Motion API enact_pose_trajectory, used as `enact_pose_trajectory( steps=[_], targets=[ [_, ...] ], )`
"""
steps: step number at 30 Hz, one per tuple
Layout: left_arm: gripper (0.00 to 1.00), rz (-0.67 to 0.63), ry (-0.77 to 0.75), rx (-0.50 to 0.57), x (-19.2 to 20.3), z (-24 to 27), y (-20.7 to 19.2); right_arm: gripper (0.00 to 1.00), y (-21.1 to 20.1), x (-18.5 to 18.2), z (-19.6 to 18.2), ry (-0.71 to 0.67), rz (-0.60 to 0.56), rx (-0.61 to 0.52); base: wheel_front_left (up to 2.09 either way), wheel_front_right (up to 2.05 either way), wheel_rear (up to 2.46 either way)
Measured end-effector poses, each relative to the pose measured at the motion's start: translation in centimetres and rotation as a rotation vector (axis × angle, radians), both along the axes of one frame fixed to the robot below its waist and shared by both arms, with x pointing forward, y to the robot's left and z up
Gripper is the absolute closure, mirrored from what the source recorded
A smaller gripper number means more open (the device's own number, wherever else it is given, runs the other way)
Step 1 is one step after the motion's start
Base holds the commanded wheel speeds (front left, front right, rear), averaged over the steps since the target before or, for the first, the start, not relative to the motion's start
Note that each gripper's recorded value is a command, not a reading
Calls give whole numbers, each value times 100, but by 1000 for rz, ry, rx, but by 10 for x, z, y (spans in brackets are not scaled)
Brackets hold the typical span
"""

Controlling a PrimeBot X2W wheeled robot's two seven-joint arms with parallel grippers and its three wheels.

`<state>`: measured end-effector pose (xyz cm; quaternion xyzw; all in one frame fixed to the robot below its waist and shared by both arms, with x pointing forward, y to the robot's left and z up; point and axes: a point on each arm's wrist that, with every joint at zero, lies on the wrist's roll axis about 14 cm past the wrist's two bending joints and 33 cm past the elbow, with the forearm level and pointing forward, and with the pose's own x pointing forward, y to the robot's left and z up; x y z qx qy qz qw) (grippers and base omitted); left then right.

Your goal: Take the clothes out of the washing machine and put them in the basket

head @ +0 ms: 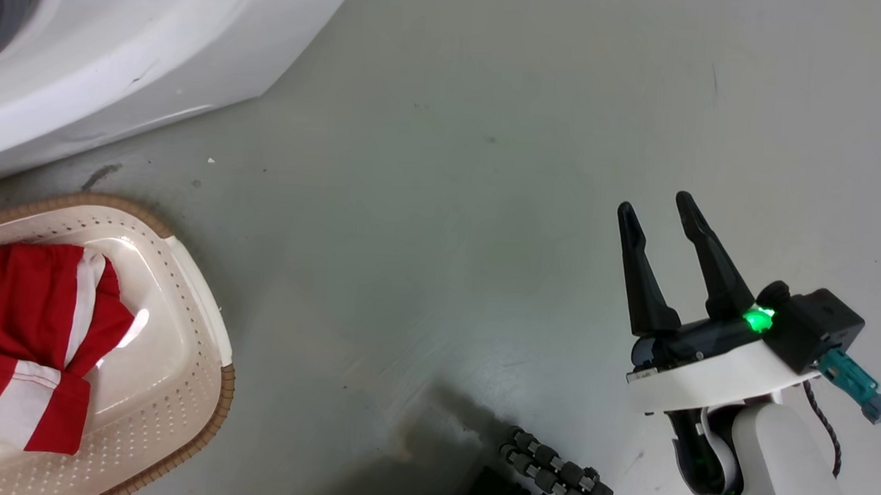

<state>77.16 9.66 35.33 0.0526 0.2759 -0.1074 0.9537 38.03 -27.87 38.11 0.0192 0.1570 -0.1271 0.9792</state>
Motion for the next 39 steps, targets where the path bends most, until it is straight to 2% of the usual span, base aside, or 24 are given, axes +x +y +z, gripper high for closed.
enact_pose_trajectory(
  steps=[8,10,18,19,20,21,27,37,39],
  targets=[
    [0,0,180,78,-5,-41,9,0,1,-8,-17,51,-13,9,0,0,0],
    [0,-3,212,115,-7,-49,13,0,2,-7,-19,57,-11,13,0,0,0],
    [0,10,294,150,-9,-69,26,0,7,-7,-27,75,-3,28,0,0,0],
    [34,14,301,155,-9,-71,27,0,7,-7,-28,76,-2,30,0,0,0],
    [73,16,303,155,-9,-72,28,0,8,-7,-28,76,-1,31,0,0,0],
    [100,19,300,153,-8,-72,29,0,8,-7,-28,76,-1,31,0,0,0],
    [100,23,242,151,0,-67,30,0,9,-7,-28,76,3,33,0,0,0],
    [100,41,-46,95,31,-14,28,0,11,-2,-18,46,15,29,0,0,0],
    [100,50,-110,36,36,1,23,0,10,-1,-13,34,19,23,0,0,0]
  ],
)
